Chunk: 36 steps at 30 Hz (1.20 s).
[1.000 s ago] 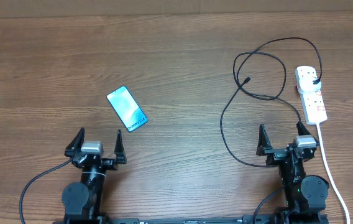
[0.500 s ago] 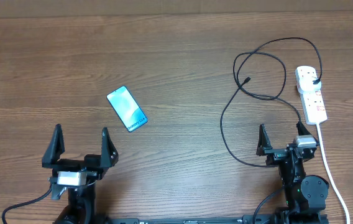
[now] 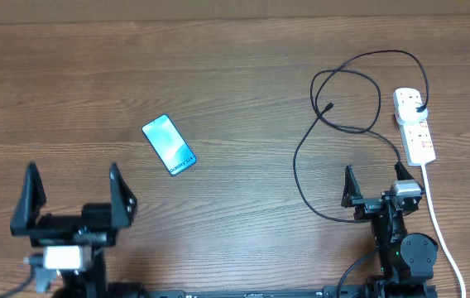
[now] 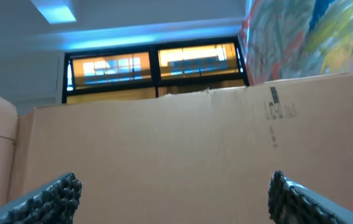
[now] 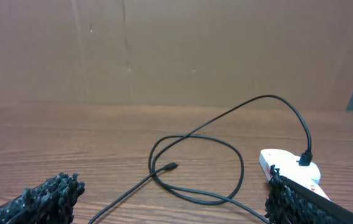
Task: Plug charger to phone and switch on socket
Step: 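Move the left gripper over the white phone and lower it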
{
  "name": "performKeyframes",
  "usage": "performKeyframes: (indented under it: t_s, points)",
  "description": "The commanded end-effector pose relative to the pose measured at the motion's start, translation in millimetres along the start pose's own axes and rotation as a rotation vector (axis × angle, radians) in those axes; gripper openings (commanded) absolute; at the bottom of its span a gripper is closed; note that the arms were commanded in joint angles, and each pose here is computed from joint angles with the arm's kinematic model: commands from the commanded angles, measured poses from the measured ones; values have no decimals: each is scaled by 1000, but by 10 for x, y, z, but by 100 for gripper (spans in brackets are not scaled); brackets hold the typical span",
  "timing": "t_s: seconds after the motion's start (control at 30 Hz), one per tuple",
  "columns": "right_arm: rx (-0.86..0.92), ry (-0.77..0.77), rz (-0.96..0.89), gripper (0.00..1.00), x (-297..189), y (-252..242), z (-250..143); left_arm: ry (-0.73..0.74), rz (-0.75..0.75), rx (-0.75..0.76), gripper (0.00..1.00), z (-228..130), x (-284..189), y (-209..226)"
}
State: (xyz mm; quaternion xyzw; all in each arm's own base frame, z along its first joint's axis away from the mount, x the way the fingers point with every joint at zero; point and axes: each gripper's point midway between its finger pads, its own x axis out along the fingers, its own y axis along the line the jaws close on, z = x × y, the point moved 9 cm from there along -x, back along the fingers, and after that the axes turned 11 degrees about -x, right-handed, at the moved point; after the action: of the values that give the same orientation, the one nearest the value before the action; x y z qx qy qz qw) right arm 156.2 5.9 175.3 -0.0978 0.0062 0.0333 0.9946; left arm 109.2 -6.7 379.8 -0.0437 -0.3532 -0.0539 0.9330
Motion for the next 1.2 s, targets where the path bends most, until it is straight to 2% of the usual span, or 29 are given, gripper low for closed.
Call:
performKeyframes:
  t_s: [0.0, 0.13, 0.3, 0.37, 0.43, 0.47, 0.67, 0.73, 0.87, 1.17]
  points:
    - [-2, 4, -1, 100, 4, 3, -34, 45, 2, 21, 100, 118, 403, 7]
    - [-2, 4, -1, 100, 4, 3, -34, 199, -6, 9, 100, 57, 903, 23]
    - [-2, 4, -1, 100, 4, 3, -34, 544, 45, -74, 100, -250, 1435, 85]
    - [-2, 4, -1, 100, 4, 3, -34, 742, 90, -136, 99, -459, 1552, 113]
    - [-2, 3, -1, 100, 3, 2, -32, 887, 132, -187, 100, -615, 1567, 130]
    - [-2, 3, -1, 100, 3, 2, -32, 1039, 186, -261, 100, -789, 1481, 135]
    - [-2, 4, -1, 100, 4, 3, -34, 1306, 128, -413, 100, -1002, 1165, 6]
    - [-2, 3, -1, 100, 3, 2, -32, 1468, 81, -513, 100, -1049, 945, -90]
    - [-2, 3, -1, 100, 3, 2, -32, 1547, 93, -538, 100, -1088, 842, -104]
    - [-2, 4, -1, 100, 4, 3, -34, 1542, 103, -604, 100, -1089, 864, -129]
